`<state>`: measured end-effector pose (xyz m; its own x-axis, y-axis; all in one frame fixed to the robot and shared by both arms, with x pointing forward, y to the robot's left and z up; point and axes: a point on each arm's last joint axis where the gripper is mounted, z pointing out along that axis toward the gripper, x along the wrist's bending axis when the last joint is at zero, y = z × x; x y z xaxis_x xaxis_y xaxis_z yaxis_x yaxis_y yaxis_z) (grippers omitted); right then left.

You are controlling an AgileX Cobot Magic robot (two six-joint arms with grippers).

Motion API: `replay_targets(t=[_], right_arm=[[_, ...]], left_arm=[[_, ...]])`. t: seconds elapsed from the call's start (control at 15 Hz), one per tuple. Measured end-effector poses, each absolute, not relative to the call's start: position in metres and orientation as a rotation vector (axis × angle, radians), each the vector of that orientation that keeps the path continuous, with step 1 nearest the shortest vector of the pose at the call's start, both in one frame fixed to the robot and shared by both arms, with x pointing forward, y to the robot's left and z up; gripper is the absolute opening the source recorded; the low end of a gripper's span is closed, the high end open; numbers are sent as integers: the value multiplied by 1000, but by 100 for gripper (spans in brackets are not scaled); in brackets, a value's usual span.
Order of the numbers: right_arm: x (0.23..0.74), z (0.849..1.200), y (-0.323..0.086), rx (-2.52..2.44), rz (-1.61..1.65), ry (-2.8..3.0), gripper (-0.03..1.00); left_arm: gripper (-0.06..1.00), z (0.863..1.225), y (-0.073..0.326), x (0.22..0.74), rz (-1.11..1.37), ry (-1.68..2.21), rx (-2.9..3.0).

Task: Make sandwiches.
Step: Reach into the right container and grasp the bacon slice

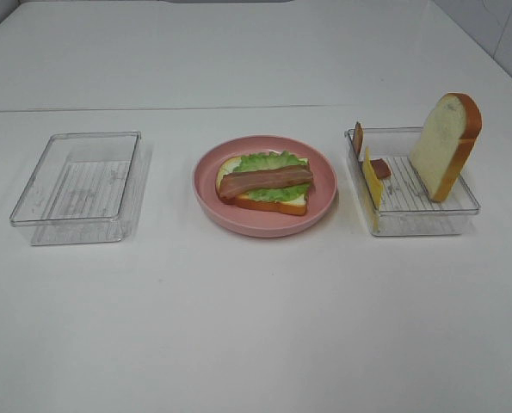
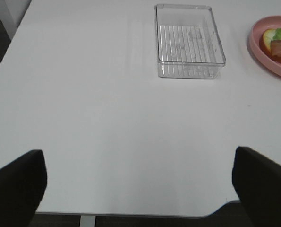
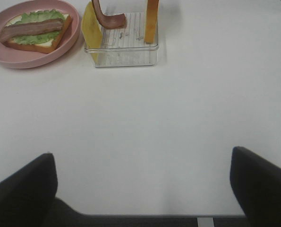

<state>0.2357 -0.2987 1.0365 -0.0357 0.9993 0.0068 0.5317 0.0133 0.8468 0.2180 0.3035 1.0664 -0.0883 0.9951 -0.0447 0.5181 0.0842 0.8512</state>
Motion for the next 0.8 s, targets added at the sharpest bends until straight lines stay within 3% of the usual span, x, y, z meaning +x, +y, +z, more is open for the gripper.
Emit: replay_targets(t=[0.8], right_arm=[[236, 1037, -299, 1590, 914, 1641, 96]], left_arm=[[99, 1055, 302, 229, 972, 1586, 1542]])
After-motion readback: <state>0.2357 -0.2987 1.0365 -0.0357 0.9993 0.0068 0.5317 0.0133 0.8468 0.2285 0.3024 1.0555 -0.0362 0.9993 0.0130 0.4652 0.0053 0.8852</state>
